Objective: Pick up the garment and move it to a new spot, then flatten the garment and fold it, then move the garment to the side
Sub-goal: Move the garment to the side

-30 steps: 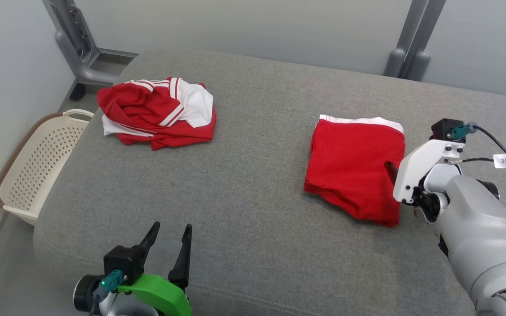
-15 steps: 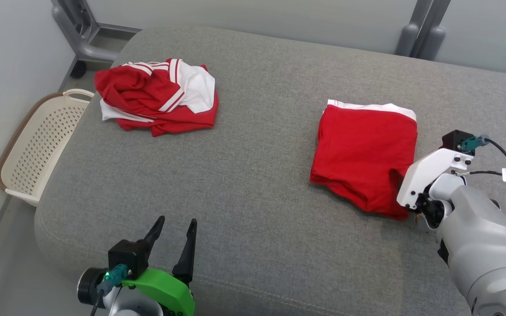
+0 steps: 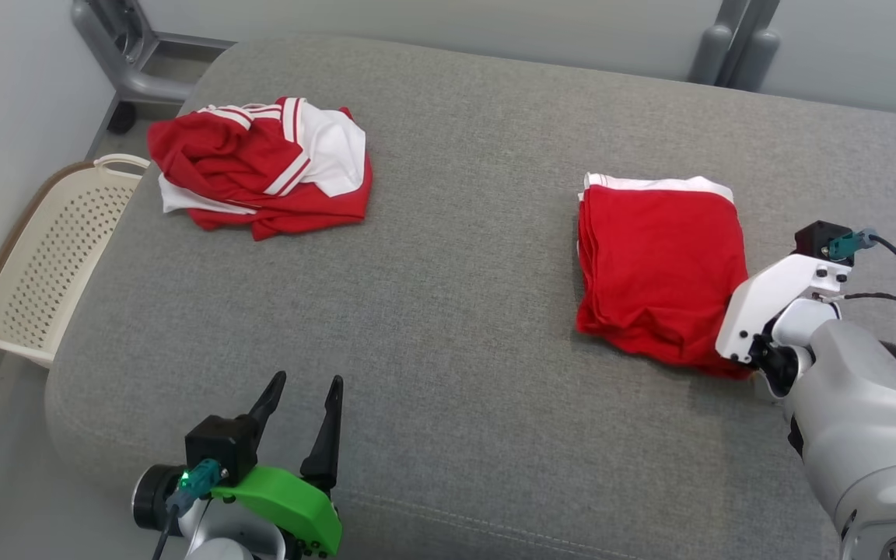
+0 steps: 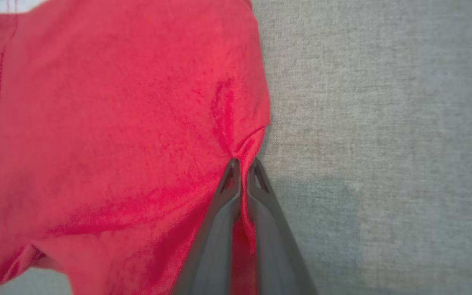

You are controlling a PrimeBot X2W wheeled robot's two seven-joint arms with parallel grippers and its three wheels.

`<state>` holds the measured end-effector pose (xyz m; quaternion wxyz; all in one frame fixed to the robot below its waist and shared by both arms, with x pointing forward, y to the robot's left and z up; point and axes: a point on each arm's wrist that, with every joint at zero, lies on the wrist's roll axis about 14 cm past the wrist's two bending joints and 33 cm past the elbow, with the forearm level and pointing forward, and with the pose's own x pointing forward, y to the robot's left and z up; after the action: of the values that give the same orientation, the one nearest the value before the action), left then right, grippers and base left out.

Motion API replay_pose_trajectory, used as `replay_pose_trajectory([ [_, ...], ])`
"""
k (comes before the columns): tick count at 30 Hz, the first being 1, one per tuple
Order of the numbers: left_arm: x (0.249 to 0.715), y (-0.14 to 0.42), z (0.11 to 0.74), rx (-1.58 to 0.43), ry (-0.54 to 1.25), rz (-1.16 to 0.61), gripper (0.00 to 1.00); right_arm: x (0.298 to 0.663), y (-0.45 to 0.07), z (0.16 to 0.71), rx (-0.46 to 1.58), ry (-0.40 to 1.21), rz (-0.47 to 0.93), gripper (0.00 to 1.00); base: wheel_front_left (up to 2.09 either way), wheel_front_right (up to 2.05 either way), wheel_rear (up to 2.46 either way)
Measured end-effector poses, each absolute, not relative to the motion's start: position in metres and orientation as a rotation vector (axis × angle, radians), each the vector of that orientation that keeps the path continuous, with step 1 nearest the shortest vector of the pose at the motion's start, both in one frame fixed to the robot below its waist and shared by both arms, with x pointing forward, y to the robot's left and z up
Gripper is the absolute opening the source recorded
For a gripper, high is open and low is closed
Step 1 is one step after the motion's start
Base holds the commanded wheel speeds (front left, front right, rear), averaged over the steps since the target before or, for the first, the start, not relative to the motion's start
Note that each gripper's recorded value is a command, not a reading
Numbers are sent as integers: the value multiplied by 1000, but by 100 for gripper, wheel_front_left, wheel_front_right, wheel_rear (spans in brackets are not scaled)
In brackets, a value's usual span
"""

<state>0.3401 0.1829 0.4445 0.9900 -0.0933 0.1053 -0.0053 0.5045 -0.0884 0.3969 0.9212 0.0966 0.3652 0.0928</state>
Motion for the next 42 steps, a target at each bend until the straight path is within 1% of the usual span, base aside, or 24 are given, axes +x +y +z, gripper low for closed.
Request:
replay_pose_trajectory([
  [9, 355, 165, 450, -182, 194, -76, 100, 511, -139, 412, 37, 712, 134, 0, 0, 0, 0],
  [20, 392, 120, 466, -151, 147, -236, 100, 517, -238, 436, -116, 640, -21, 0, 0, 0, 0],
  [24, 406, 101, 475, -137, 125, -306, 100, 515, -270, 433, -191, 657, -61, 0, 0, 0, 0],
  [30, 420, 81, 479, -153, 125, -376, 100, 522, -314, 435, -286, 642, -115, 0, 0, 0, 0],
  [42, 430, 43, 467, -151, 175, -511, 100, 517, -399, 432, -470, 677, -228, 0, 0, 0, 0],
])
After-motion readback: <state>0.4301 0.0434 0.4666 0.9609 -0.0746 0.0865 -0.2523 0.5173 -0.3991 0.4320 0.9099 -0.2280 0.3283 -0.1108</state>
